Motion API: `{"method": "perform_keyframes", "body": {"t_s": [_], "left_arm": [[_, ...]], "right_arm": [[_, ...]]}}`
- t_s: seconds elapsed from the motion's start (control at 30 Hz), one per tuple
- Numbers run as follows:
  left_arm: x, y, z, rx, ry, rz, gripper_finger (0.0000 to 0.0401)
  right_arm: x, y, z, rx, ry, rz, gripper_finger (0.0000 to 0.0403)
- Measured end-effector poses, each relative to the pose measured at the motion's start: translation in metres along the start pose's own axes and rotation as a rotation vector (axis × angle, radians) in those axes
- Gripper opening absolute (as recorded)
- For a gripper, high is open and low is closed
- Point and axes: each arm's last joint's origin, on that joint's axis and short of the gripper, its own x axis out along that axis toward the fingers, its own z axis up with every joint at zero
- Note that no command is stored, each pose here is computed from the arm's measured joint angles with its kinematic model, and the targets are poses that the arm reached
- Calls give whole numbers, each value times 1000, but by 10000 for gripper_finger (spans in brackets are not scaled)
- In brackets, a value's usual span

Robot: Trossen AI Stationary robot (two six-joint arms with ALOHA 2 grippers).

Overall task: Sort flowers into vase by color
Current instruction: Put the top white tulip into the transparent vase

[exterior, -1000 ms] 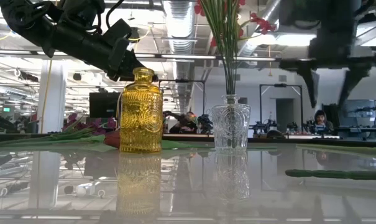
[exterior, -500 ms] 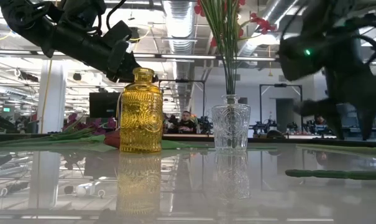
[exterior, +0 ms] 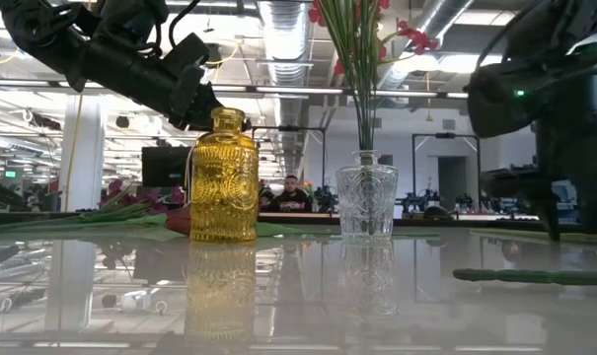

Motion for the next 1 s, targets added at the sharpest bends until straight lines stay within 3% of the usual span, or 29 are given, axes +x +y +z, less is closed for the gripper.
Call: {"method": "perform_keyframes", "body": {"t_s": [0.23, 0.33, 0.43, 0.57, 0.67, 0.8, 0.9, 1.0], "left_arm": [[0, 0, 0, 3, 0, 2, 167], [0, 0, 0, 5, 1, 1, 167], [0, 0, 0, 5, 1, 1, 167], [0, 0, 0, 1, -1, 2, 167], [0, 0, 0, 0, -2, 1, 167], [0, 0, 0, -1, -2, 1, 167], [0, 0, 0, -1, -3, 1, 167], [0, 0, 0, -2, -3, 1, 167]], "right_arm": [[-3, 0, 4, 158, -20, -29, 69], [-18, -4, 2, 201, -46, -27, 20], [-51, -13, -6, 337, -157, -60, 18], [-98, -19, -22, 561, -458, -126, 30], [-137, -20, -33, 652, -879, -208, 22], [-174, -8, -45, 651, -1269, -283, 14], [-195, 8, -48, 606, -1405, -382, 14], [-208, 21, -43, 485, -1512, -505, 15]]}}
